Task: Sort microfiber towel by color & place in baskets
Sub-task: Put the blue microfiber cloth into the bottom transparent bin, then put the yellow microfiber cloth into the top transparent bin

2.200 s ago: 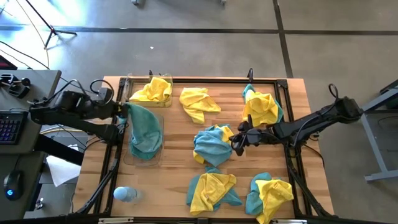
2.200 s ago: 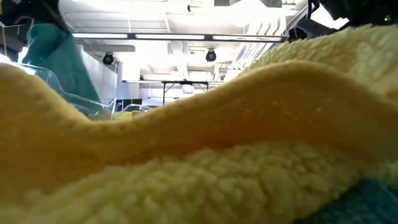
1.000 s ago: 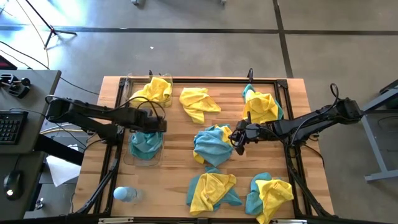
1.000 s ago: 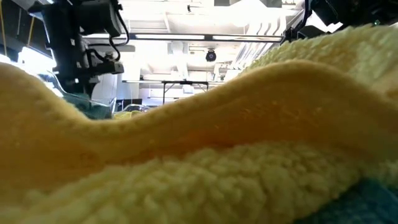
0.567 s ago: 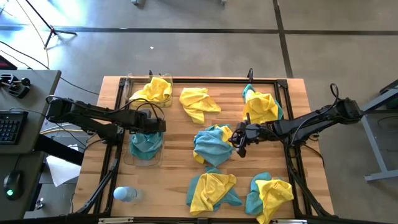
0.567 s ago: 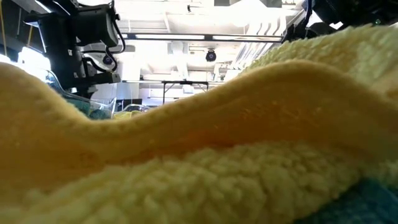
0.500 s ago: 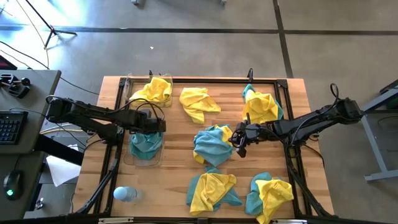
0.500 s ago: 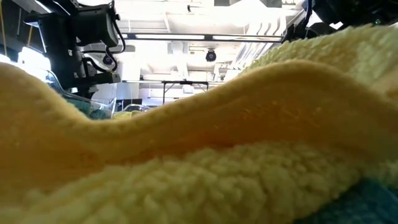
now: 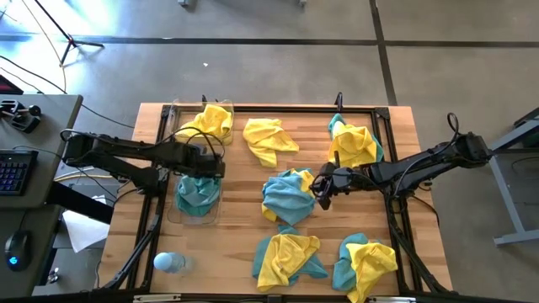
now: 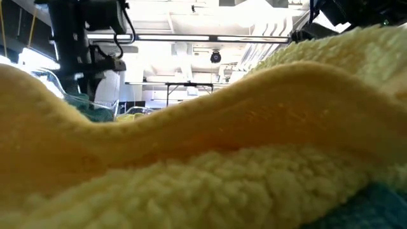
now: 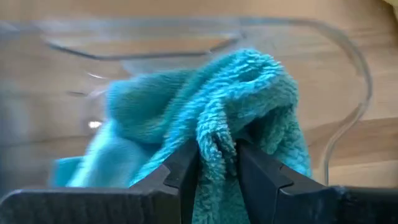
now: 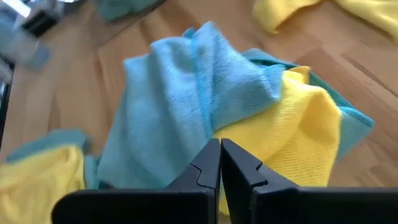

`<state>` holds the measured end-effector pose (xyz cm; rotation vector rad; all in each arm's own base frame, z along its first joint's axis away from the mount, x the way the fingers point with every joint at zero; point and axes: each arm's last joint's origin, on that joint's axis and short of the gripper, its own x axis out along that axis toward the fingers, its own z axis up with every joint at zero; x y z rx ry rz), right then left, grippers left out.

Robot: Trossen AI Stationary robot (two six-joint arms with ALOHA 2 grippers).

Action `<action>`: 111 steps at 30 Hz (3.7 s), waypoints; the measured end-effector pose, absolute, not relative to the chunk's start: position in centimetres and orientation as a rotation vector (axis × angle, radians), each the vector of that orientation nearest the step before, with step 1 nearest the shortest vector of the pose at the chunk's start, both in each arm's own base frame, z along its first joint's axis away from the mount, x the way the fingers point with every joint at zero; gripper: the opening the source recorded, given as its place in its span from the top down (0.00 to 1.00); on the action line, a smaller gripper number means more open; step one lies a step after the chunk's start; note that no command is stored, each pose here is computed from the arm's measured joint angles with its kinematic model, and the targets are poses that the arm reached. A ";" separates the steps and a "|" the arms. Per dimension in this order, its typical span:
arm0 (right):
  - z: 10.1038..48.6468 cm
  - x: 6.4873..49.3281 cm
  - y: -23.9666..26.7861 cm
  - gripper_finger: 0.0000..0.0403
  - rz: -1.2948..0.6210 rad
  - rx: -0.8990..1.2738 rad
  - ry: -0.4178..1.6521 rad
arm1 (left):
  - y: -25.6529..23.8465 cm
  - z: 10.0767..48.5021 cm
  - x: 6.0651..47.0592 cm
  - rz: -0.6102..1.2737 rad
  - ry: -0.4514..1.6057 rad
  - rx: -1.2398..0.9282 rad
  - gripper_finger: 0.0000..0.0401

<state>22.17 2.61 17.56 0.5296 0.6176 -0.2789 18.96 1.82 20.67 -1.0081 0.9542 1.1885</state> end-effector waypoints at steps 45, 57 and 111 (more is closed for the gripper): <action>26.9 18.0 -11.6 0.46 -1.180 0.679 1.019 | 3.7 31.7 17.7 0.896 0.931 -0.441 0.78; 21.1 15.4 -14.4 0.45 -1.091 0.533 1.158 | 3.8 32.8 19.7 0.799 0.706 -0.544 0.78; 36.7 22.1 -8.0 1.00 -0.046 0.035 0.537 | 5.3 32.0 42.6 0.318 0.191 -0.066 0.43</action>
